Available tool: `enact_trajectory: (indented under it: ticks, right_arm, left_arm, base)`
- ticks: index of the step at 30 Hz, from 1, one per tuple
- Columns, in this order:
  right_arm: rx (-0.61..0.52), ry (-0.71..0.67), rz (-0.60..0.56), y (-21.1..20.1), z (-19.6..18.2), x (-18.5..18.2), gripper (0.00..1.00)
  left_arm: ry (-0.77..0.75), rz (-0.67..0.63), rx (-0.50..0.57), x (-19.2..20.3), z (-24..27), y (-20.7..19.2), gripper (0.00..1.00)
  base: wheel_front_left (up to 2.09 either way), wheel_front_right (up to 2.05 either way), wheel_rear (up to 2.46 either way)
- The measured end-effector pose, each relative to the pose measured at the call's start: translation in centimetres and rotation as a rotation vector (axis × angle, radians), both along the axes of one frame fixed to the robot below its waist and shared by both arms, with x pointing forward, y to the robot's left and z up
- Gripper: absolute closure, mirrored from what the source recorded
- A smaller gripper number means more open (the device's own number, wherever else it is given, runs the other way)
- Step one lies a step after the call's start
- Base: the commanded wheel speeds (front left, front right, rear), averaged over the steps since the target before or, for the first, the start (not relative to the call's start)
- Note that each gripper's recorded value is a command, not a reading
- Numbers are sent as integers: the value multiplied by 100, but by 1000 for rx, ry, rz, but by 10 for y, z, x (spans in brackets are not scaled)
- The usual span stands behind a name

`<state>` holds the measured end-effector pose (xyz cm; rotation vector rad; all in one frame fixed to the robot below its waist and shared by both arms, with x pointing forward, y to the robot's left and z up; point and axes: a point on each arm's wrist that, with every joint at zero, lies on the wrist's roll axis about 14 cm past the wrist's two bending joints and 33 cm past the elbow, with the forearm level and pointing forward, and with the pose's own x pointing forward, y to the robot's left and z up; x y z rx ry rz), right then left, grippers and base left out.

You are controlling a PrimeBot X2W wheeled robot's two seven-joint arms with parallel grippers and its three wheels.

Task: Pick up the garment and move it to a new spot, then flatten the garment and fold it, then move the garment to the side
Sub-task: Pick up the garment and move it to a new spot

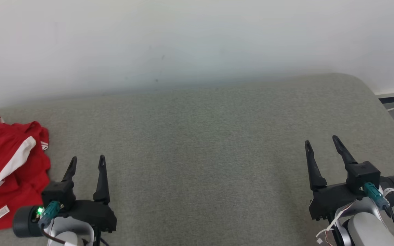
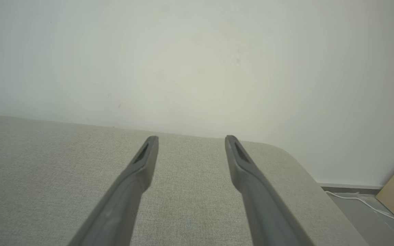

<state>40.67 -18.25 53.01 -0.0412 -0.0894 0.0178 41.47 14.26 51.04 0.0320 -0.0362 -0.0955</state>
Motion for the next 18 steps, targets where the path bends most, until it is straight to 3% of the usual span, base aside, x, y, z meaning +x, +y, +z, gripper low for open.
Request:
enact_trajectory:
  ticks: [6,18]
  right_arm:
    - [-2,-12,51,18,4,9,0]
    - [10,-31,238,89,12,35,0]
  left_arm:
    - [18,43,-14,-3,-1,12,0]
    - [48,231,-29,-27,-5,78,0]
  base:
    - [0,0,0]
    - [0,0,0]
